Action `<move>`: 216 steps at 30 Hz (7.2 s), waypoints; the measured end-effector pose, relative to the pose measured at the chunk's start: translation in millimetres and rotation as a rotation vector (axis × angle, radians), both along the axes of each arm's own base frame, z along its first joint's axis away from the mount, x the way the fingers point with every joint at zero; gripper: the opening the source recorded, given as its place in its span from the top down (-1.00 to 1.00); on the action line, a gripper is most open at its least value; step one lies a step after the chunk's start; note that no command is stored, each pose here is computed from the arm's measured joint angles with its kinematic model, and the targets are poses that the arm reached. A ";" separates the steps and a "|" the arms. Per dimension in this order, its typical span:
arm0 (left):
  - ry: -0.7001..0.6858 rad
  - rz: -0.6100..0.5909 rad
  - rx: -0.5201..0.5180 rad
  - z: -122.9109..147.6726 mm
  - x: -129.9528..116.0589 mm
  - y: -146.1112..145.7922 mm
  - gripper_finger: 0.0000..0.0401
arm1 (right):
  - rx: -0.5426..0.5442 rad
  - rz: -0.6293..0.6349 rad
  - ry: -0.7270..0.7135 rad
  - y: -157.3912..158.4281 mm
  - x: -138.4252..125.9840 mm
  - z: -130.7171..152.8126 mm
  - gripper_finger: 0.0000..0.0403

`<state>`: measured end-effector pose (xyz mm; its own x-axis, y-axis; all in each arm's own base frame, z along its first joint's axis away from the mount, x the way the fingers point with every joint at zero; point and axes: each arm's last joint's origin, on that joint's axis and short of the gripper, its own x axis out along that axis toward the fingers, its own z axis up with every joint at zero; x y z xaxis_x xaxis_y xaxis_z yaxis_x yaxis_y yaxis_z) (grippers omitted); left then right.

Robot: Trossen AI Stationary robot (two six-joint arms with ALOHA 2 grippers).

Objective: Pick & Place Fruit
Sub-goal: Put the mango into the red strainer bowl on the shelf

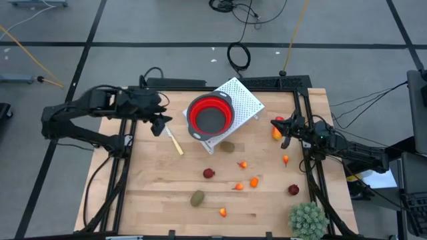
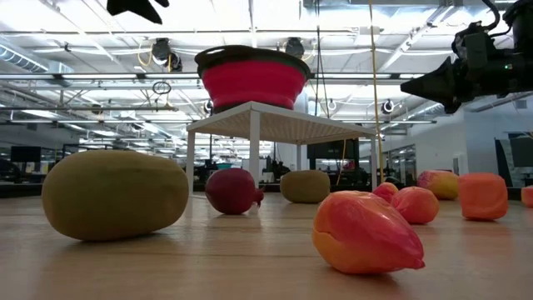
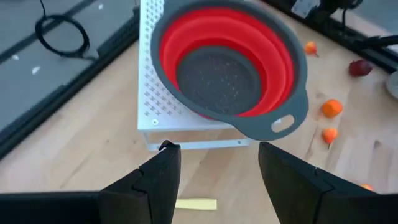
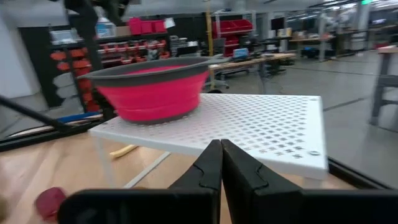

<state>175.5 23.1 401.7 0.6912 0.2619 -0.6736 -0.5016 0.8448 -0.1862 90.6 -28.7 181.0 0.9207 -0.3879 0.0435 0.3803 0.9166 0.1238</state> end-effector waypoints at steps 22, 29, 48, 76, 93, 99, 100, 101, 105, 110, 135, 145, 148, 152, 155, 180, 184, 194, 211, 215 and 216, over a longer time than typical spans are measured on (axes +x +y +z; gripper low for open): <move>-0.373 -0.162 0.055 -70.3 -65.3 -18.2 -0.07 | 0.227 -0.219 -0.129 -5.8 -3.3 0.4 1.00; -0.420 -0.194 0.101 -90.4 -77.8 -19.0 -0.07 | 0.311 -0.212 -0.181 -5.8 -3.3 0.7 1.00; -0.456 -0.252 0.158 -125.6 -90.2 -19.7 -0.07 | 0.345 -0.097 -0.231 -3.1 -2.0 5.5 1.00; -0.658 -0.321 0.191 -181.3 -75.3 -21.8 -0.07 | 0.316 -0.127 -0.232 -3.9 -2.6 6.3 0.90; -0.638 -0.322 0.266 -181.6 -75.3 -21.0 -0.07 | 0.321 -0.120 -0.265 -3.8 -2.9 9.0 0.60; -0.635 -0.297 0.269 -183.6 -74.8 -20.3 -0.07 | 0.322 -0.109 -0.315 -3.6 -3.6 18.8 0.50; -0.636 -0.296 0.266 -186.1 -74.1 -20.4 -0.07 | 0.321 -0.109 -0.320 -3.5 -3.8 22.8 0.49; -0.642 -0.292 0.258 -189.0 -73.2 -20.4 -0.07 | 0.317 -0.108 -0.321 -3.5 -3.8 27.0 0.48; -0.667 -0.278 0.230 -200.6 -70.1 -20.4 -0.07 | 0.274 -0.112 -0.297 -4.0 -1.7 48.9 0.47; -0.693 -0.289 0.220 -207.3 -68.4 -20.9 -0.07 | 0.217 -0.116 -0.189 -5.5 5.3 83.8 0.47; -0.655 -0.301 0.211 -211.6 -68.5 -21.1 -0.07 | 0.629 -0.344 0.682 -22.0 66.1 135.3 0.87; -0.652 -0.303 0.210 -211.9 -68.5 -21.2 -0.07 | 0.773 -0.463 0.812 -19.1 56.6 126.2 0.99; -0.652 -0.302 0.208 -211.9 -68.5 -21.2 -0.07 | 0.807 -0.480 0.860 -17.8 53.4 123.2 0.98; -0.653 -0.302 0.206 -211.9 -68.5 -21.2 -0.07 | 0.813 -0.478 0.863 -17.4 52.5 121.2 0.90; -0.653 -0.302 0.206 -211.8 -68.5 -21.2 -0.07 | 0.817 -0.483 0.872 -17.3 52.3 118.0 0.81; -0.665 -0.282 0.159 -211.7 -68.5 -21.2 -0.07 | 1.070 -0.589 0.897 -27.3 42.9 85.8 -0.22; -0.666 -0.281 0.159 -211.6 -68.5 -21.2 -0.07 | 1.055 -0.564 0.886 -29.3 44.6 86.4 -0.22; -0.666 -0.281 0.159 -211.7 -68.5 -21.2 -0.07 | 1.083 -0.532 0.878 -28.8 46.1 86.7 -0.26; -0.665 -0.281 0.159 -211.7 -68.5 -21.2 -0.07 | 1.067 -0.627 0.822 -31.3 46.3 87.0 -0.85; -0.665 -0.281 0.159 -211.7 -68.5 -21.2 -0.07 | 1.088 -0.646 0.813 -31.8 47.5 86.0 -0.97; -0.665 -0.281 0.159 -211.7 -68.5 -21.2 -0.07 | 1.093 -0.651 0.809 -31.8 47.6 86.0 -0.98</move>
